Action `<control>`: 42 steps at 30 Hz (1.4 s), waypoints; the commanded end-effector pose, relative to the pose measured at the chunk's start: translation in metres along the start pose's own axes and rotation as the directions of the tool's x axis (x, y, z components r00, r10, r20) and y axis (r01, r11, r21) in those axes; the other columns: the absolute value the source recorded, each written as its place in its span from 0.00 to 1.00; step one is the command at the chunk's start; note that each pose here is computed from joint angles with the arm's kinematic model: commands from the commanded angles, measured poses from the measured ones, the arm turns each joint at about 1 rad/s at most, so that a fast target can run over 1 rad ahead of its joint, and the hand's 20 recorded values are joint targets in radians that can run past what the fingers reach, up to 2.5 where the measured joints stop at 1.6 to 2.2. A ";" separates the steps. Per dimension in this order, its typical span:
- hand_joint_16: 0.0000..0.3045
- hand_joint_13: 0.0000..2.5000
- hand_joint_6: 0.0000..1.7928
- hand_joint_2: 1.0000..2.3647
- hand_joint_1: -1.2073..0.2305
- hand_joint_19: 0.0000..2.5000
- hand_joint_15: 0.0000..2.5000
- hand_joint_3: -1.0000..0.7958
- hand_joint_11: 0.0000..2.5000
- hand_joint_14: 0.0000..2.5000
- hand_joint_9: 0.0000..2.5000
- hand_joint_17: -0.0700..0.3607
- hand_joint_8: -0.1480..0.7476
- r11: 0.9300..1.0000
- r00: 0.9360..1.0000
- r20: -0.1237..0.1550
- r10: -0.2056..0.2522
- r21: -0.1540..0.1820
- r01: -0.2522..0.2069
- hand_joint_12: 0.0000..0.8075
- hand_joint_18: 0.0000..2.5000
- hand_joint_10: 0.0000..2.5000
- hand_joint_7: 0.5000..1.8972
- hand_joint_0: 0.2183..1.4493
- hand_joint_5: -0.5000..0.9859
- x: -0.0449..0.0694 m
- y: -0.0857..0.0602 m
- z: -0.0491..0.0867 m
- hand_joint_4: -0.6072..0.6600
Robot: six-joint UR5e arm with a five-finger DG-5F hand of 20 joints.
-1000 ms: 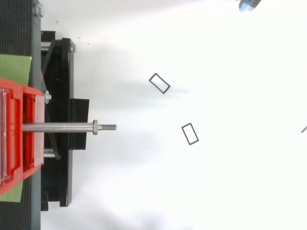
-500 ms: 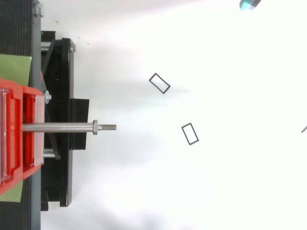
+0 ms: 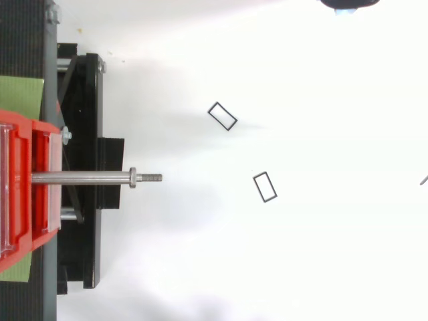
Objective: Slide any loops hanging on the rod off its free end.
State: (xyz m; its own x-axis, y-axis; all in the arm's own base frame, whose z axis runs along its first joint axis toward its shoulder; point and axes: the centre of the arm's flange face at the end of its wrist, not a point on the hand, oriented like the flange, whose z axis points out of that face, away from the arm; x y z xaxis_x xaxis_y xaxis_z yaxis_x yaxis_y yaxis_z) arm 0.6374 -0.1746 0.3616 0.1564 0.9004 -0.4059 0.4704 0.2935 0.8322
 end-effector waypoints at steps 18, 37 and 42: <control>0.14 0.41 0.46 0.01 0.35 0.19 0.12 0.35 0.11 0.01 0.36 0.39 0.46 1.000 1.000 -0.004 0.000 -0.001 0.000 0.33 0.37 0.00 0.30 0.30 0.20 0.000 0.000 0.000 0.56; 0.14 0.43 0.50 0.00 0.35 0.19 0.13 0.28 0.13 0.00 0.38 0.38 0.47 1.000 1.000 -0.008 -0.003 0.010 0.003 0.33 0.38 0.00 0.33 0.32 0.22 -0.001 -0.001 -0.001 0.56; 0.14 0.43 0.50 0.00 0.35 0.19 0.13 0.28 0.13 0.00 0.39 0.38 0.48 1.000 1.000 -0.014 -0.005 0.021 0.006 0.33 0.39 0.01 0.35 0.31 0.23 -0.005 0.005 -0.005 0.55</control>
State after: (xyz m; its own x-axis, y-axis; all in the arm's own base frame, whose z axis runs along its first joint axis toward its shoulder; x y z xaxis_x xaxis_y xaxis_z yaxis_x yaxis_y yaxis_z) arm 0.6353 -0.1762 0.3649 0.1466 0.9024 -0.4051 0.4826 0.2923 0.8257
